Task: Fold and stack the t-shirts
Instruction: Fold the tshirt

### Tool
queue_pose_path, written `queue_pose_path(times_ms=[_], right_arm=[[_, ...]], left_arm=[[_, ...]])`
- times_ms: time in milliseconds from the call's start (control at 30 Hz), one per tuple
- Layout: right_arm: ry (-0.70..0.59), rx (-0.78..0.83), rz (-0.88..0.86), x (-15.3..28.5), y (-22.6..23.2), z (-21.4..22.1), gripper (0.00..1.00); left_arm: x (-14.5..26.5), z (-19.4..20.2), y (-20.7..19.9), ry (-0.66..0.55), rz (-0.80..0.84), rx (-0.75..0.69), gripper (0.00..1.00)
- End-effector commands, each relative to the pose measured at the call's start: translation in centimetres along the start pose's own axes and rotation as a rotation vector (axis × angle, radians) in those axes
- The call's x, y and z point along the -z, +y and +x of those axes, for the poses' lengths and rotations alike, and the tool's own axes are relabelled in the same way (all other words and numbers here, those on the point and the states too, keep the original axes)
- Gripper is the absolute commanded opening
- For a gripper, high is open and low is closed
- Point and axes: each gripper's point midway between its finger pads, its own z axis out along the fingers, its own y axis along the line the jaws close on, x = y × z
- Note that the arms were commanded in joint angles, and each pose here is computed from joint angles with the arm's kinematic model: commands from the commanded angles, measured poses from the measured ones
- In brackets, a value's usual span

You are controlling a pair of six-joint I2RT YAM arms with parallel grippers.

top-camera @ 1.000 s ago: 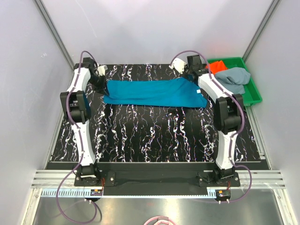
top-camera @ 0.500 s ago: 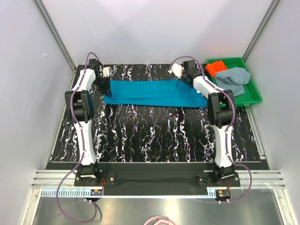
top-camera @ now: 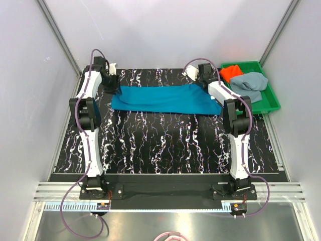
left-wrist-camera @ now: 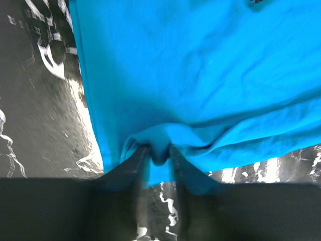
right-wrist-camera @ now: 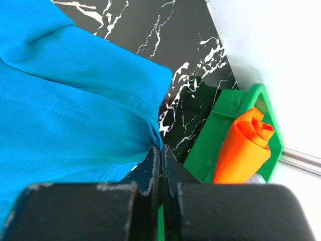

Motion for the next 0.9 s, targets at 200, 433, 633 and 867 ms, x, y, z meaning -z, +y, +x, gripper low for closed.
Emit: queue_pose_path(times_ms=[200,433,633,867], right_arm=[[-0.066,-0.043,0.149,2.1,-5.6,-2.6,0.0],[-0.061,-0.051,0.146,1.8,-5.3,-2.3,0.0],[-0.026,-0.062,0.206,2.4,-6.4,-1.8,0.75],[-0.097,-0.28,0.08,6.1,-6.4,-4.2,1.0]], left_arm=[[1.2,-2.9,-1.1,-0.093,-0.06,-0.04,0.86],[2.5,-1.8,-2.7,-0.075,-0.003,-0.033,0.86],[3.4,0.8,-7.4,-0.012,0.223,-0.009,0.88],[0.2,2.8,-11.0,0.074,0.283,-0.05,0.88]])
